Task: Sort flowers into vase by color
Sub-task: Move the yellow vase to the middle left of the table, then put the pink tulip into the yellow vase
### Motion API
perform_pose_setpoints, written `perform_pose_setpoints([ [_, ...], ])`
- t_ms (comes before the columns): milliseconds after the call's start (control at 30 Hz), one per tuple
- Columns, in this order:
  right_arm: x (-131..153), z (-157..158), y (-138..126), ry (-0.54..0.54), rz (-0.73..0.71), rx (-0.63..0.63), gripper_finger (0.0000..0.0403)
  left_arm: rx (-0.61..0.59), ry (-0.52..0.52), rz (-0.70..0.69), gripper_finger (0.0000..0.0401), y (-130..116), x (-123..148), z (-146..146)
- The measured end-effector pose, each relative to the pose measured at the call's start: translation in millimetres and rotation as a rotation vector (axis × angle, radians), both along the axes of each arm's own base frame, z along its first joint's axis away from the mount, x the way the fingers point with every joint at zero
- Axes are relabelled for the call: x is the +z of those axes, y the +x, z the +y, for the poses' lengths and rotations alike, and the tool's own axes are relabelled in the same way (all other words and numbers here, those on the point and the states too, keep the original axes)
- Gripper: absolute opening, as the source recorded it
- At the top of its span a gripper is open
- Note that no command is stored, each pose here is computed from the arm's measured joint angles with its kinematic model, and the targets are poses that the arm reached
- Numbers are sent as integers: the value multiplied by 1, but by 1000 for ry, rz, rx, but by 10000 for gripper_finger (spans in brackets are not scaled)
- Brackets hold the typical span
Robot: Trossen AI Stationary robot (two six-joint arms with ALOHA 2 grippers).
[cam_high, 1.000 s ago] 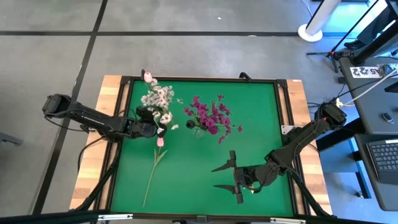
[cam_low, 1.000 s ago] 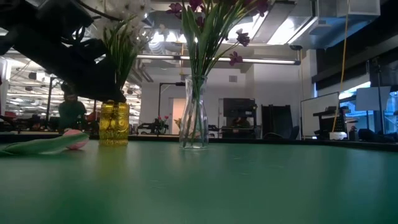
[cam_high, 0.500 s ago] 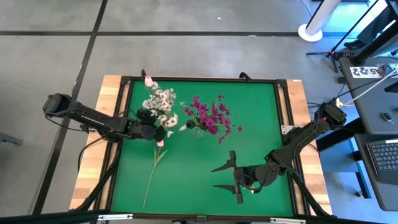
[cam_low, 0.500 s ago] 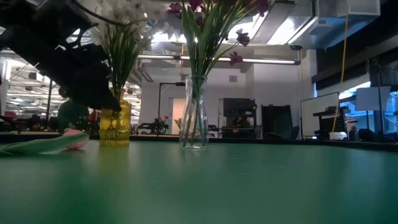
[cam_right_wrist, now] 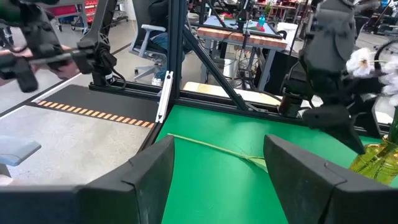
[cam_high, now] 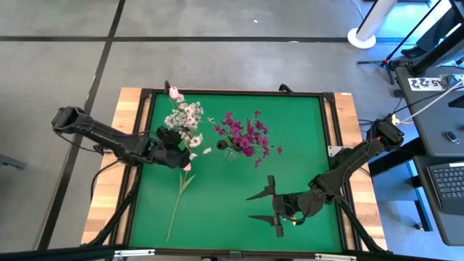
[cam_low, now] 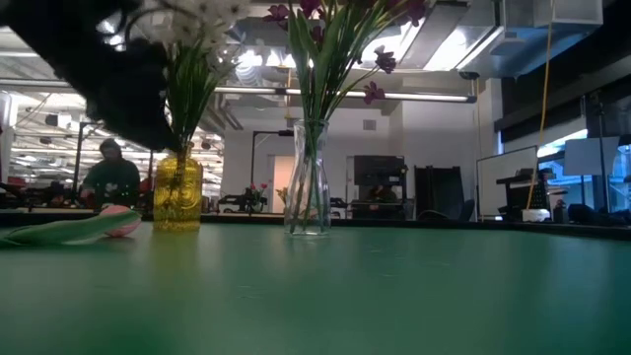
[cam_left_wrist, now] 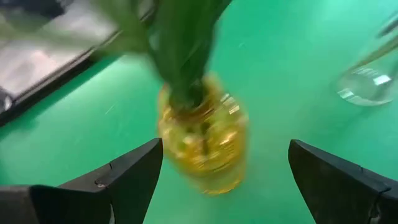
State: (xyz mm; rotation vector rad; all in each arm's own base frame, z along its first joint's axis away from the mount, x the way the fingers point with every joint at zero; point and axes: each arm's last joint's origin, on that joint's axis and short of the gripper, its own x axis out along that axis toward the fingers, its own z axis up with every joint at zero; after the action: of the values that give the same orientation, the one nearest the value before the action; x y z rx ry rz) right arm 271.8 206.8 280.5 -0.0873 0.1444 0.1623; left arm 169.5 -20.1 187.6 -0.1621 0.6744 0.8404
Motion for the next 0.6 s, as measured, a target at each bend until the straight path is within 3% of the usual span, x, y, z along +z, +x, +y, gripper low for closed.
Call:
perform_pose_setpoints([
  [600, 0, 0, 0, 0, 0, 0, 246, -244, 31, -178, 340, 4, 61, -56],
])
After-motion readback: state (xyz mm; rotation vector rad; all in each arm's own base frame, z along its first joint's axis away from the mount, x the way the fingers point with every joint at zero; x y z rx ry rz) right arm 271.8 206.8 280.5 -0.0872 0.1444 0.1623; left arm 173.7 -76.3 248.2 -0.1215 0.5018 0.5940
